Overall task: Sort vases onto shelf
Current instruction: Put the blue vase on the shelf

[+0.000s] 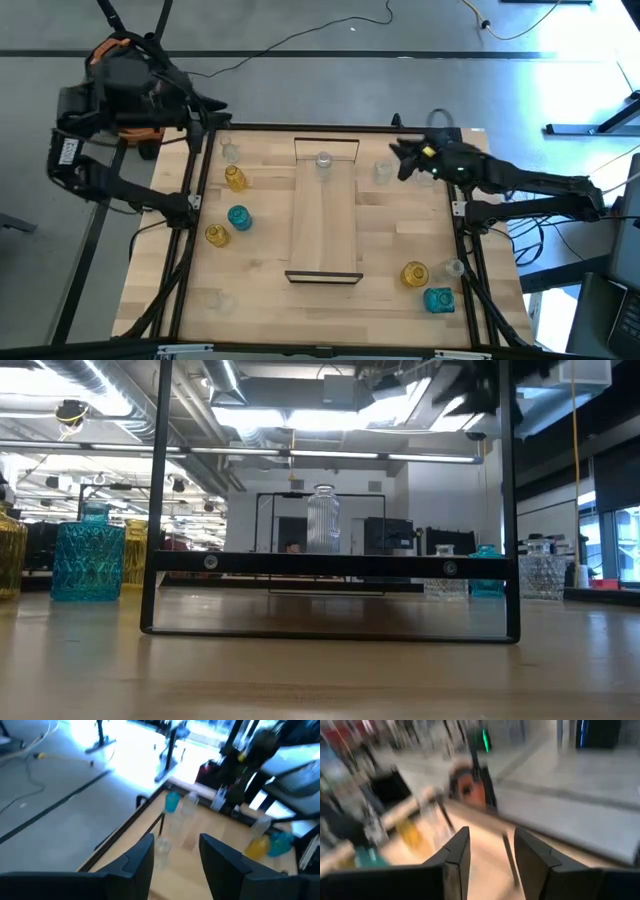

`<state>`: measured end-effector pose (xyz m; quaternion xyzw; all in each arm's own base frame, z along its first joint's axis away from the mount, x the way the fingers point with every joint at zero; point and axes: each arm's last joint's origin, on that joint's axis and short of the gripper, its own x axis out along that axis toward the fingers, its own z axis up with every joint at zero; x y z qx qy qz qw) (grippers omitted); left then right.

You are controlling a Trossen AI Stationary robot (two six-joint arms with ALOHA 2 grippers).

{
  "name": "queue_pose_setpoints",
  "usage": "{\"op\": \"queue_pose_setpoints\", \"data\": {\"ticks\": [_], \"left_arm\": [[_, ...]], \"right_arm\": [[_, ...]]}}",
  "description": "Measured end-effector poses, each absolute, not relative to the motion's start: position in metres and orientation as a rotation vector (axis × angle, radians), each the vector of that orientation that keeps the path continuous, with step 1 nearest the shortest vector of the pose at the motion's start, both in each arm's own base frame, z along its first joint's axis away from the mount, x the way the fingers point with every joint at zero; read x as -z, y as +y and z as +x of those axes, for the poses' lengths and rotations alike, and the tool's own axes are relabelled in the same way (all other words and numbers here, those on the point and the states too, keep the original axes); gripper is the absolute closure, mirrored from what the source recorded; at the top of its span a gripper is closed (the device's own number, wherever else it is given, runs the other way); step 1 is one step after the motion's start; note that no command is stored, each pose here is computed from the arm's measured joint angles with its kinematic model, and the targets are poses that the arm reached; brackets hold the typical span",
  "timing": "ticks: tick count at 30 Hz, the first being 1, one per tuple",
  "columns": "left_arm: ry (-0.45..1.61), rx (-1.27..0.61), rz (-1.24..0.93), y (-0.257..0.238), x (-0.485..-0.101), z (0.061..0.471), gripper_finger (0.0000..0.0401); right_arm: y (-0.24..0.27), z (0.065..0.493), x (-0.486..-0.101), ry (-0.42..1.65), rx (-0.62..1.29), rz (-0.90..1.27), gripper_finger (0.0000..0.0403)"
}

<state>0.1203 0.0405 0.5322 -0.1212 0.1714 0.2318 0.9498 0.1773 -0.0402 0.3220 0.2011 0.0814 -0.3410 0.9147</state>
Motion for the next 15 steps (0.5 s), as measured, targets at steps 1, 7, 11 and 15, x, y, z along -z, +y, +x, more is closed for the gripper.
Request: {"op": "queue_pose_setpoints", "data": {"ticks": [1,7,11,15], "left_arm": [[0.321,-0.454,-0.246,0.040,-0.526,0.122,0.0252],[0.218,-0.409,-0.265,0.043,-0.469,0.133,0.0252],[0.140,-0.433,-0.334,0.046,-0.436,0.133,0.0252],[0.094,-0.454,-0.381,0.051,-0.412,0.135,0.0252]], "right_arm": [[-0.041,0.180,-0.316,0.222,0.704,0.430,0.0288],[-0.055,0.183,-0.292,0.317,0.884,0.630,0.0288],[-0.073,0.179,-0.286,0.362,0.998,0.648,0.0288],[-0.098,0.171,-0.284,0.526,1.161,0.649,0.0288]]}}
